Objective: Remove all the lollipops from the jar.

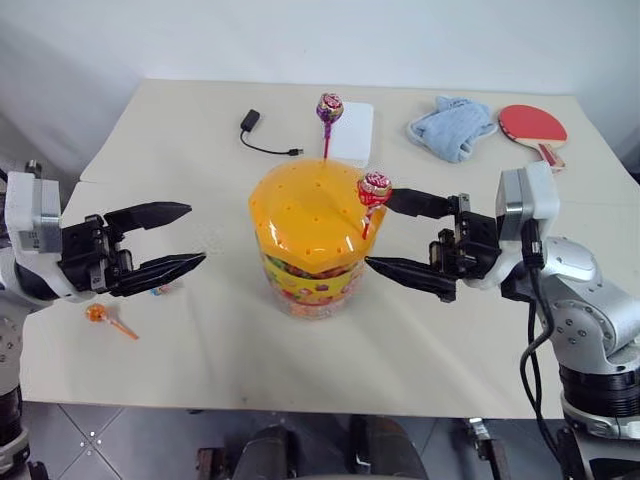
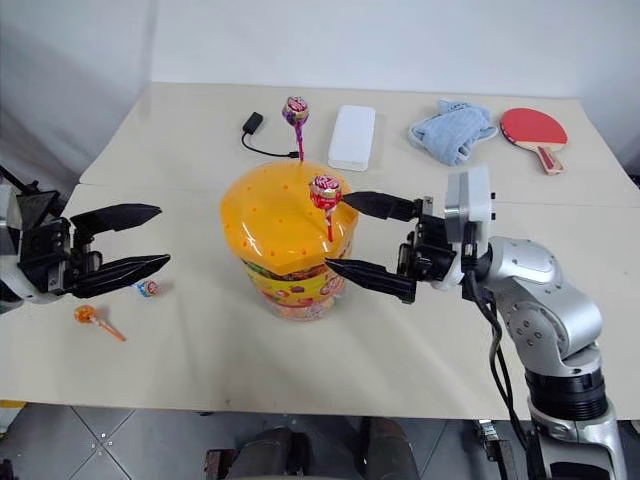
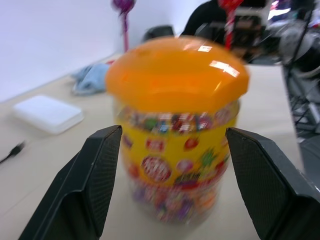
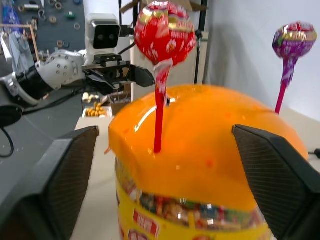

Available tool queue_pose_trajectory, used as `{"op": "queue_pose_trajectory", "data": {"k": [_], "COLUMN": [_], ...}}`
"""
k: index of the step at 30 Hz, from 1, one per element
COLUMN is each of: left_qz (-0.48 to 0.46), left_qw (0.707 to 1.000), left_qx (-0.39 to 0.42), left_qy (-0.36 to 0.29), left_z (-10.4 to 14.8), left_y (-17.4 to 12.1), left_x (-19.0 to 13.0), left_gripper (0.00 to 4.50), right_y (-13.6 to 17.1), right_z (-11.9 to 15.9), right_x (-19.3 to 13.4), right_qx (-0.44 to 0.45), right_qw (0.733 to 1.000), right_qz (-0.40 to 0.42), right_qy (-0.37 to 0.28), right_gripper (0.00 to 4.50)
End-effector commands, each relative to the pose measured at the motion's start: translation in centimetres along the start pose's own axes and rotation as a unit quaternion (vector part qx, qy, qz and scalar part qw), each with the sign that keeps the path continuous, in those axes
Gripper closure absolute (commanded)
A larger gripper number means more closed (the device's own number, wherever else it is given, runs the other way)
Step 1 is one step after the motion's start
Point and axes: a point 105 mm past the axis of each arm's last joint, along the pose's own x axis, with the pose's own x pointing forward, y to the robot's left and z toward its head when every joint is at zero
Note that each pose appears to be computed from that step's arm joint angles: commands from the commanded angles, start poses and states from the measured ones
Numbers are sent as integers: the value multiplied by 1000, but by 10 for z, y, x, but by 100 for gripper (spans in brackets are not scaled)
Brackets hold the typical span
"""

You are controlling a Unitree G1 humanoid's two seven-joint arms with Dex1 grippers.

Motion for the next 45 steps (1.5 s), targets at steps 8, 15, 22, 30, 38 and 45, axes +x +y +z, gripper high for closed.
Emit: {"op": "queue_pose_trajectory", "data": {"k": [8,15,22,30,38,45], "left_qz": [-19,-36,-36,-50,-54,-42], "left_qw": [999,995,997,998,998,999], "left_qx": [0,-21,-15,-10,-5,-4], "left_qy": [-47,-91,-67,-34,-25,-25], "left_z": [11,25,17,-1,-4,-1], "left_y": [-2,-2,4,5,7,10], "left_x": [15,21,20,23,24,18], "left_gripper": [97,97,97,97,97,97], "right_y": [2,-16,-69,-80,-62,-62], "right_z": [9,47,40,-73,-107,-78], "right_x": [11,-12,-104,-223,-255,-253], "right_qx": [-39,6,8,32,100,58], "right_qw": [999,996,968,793,751,789], "right_qz": [10,-29,-239,-411,-430,-410], "right_qy": [-17,-89,74,449,492,455], "right_gripper": [363,446,446,446,350,116]}}
